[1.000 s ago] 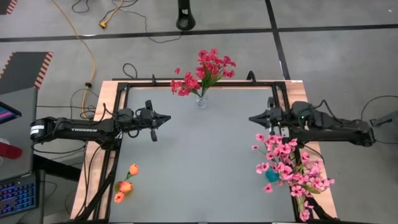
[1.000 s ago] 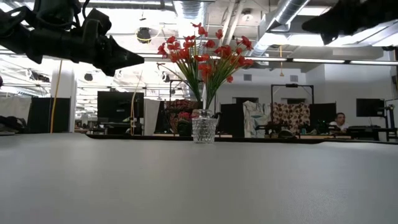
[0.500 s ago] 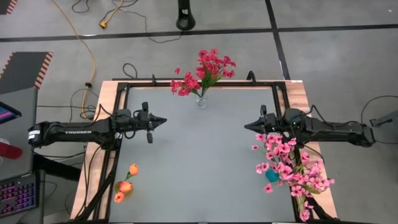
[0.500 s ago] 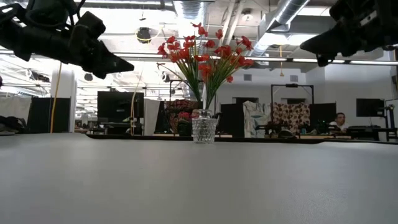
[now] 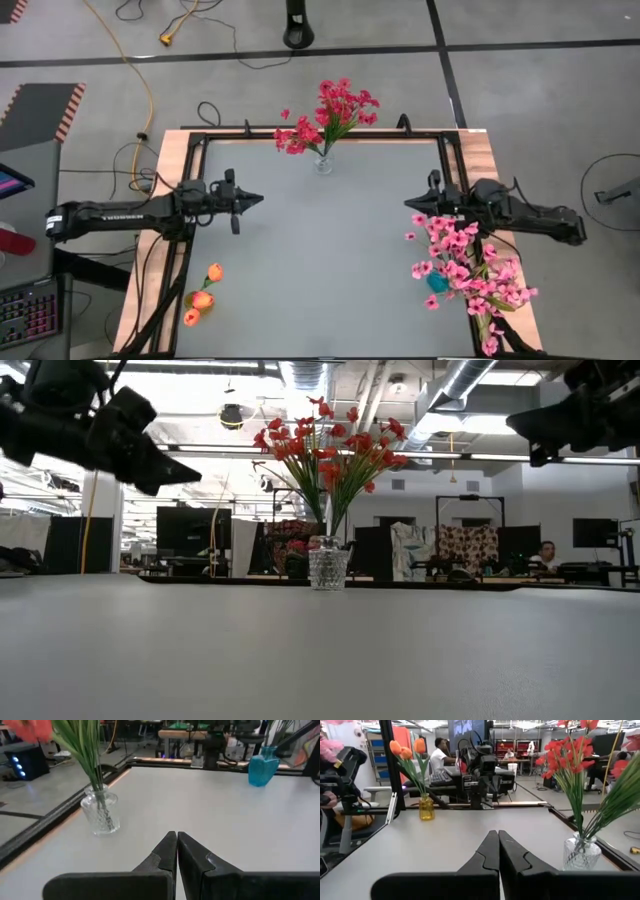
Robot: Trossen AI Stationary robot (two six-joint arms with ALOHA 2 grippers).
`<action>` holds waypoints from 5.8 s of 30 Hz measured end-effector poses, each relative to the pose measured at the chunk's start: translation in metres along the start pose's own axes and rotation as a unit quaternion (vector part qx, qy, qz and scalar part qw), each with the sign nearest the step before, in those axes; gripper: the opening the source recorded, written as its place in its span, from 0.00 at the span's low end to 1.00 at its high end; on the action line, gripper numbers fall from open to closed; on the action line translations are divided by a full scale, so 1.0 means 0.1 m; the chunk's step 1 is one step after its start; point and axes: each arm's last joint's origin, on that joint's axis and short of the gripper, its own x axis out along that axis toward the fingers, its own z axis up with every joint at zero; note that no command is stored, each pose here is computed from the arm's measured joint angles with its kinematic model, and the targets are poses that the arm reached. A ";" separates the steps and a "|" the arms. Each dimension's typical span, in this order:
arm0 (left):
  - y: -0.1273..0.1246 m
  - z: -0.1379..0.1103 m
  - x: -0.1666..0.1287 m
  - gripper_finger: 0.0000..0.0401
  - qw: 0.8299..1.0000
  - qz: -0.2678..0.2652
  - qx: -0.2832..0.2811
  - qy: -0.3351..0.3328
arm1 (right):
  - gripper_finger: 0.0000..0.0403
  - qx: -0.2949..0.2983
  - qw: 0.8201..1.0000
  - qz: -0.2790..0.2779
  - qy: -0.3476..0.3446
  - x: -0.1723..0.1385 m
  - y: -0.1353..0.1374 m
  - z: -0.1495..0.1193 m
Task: Sort flowers into vase by color
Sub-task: Return to Home Position
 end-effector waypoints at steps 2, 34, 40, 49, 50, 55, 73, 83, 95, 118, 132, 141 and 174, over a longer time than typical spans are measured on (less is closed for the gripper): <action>0.00 -0.12 -0.01 0.00 1.000 0.000 -0.015 -0.016 | 0.05 0.000 1.000 -0.001 -0.004 -0.04 0.00 0.00; 0.00 -0.20 -0.36 0.00 0.994 0.029 0.047 -0.091 | 0.06 0.047 0.992 -0.057 0.098 -0.11 -0.02 -0.21; 0.00 -0.20 -0.35 0.00 0.994 0.019 0.051 -0.092 | 0.06 0.043 0.987 -0.087 0.131 -0.13 -0.03 -0.28; 0.00 -0.20 -0.35 0.00 0.994 0.020 0.058 -0.092 | 0.07 0.044 0.978 -0.102 0.176 -0.11 -0.04 -0.43; 0.00 -0.20 -0.35 0.00 0.994 0.020 0.057 -0.092 | 0.07 0.043 0.978 -0.102 0.177 -0.11 -0.04 -0.44; 0.00 -0.20 -0.35 0.00 0.994 0.019 0.054 -0.091 | 0.07 0.040 0.980 -0.102 0.165 -0.10 -0.05 -0.43; 0.00 -0.20 -0.35 0.00 0.995 0.017 0.019 -0.091 | 0.07 -0.038 0.997 -0.069 0.028 0.03 -0.04 -0.43; 0.00 -0.20 -0.35 0.00 0.995 0.020 0.019 -0.091 | 0.09 0.013 0.997 -0.070 0.025 0.03 -0.04 -0.43; 0.00 -0.21 -0.35 0.00 0.996 0.020 0.014 -0.091 | 0.09 0.011 0.997 -0.070 0.025 0.03 -0.04 -0.43; 0.00 -0.21 -0.35 0.00 0.996 0.020 0.013 -0.091 | 0.09 0.010 0.997 -0.070 0.026 0.03 -0.04 -0.43; 0.00 -0.21 -0.35 0.00 0.996 0.020 0.013 -0.091 | 0.09 0.010 0.997 -0.070 0.026 0.03 -0.04 -0.43; 0.00 -0.21 -0.35 0.00 0.996 0.020 0.013 -0.091 | 0.09 0.010 0.997 -0.070 0.026 0.03 -0.04 -0.43; 0.00 -0.21 -0.35 0.00 0.996 0.020 0.013 -0.091 | 0.09 0.010 0.997 -0.070 0.026 0.03 -0.04 -0.43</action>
